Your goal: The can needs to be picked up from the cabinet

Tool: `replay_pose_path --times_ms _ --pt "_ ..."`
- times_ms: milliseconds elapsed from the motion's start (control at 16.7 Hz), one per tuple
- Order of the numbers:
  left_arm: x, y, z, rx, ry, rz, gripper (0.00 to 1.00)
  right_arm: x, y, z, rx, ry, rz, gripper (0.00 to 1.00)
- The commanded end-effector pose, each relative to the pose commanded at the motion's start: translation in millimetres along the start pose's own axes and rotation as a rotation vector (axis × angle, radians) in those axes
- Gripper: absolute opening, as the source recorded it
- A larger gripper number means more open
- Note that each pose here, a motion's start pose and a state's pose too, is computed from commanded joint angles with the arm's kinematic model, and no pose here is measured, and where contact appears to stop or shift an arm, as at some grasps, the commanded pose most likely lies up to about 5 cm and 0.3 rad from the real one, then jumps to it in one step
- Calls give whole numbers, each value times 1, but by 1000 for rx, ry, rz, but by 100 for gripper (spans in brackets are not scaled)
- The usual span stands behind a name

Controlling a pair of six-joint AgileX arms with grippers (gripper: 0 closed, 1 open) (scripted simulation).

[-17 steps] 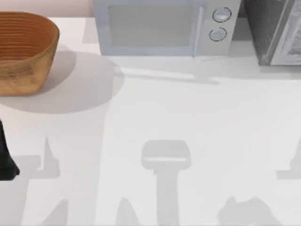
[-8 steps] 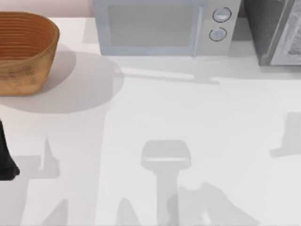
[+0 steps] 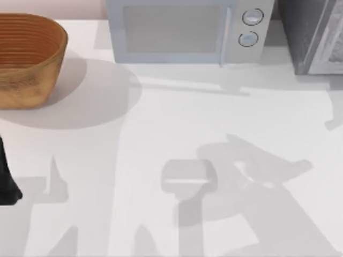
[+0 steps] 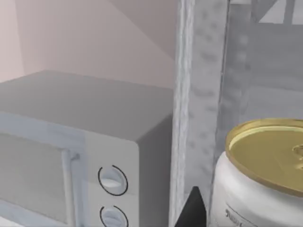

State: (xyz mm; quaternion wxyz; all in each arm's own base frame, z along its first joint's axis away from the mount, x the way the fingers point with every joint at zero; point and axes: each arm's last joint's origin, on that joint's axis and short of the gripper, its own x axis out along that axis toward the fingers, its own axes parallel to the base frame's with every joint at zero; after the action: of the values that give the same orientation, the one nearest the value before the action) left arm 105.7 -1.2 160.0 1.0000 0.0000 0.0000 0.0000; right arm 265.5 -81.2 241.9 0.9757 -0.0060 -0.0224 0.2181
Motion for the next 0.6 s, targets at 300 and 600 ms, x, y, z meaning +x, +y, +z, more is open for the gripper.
replay_pose_path --times_ms 300,600 --pt "0 0 0 0 0 0 100 22 -93 -75 16 21 163 0" --pt "0 0 0 0 0 0 100 8 -145 -161 31 35 282 0"
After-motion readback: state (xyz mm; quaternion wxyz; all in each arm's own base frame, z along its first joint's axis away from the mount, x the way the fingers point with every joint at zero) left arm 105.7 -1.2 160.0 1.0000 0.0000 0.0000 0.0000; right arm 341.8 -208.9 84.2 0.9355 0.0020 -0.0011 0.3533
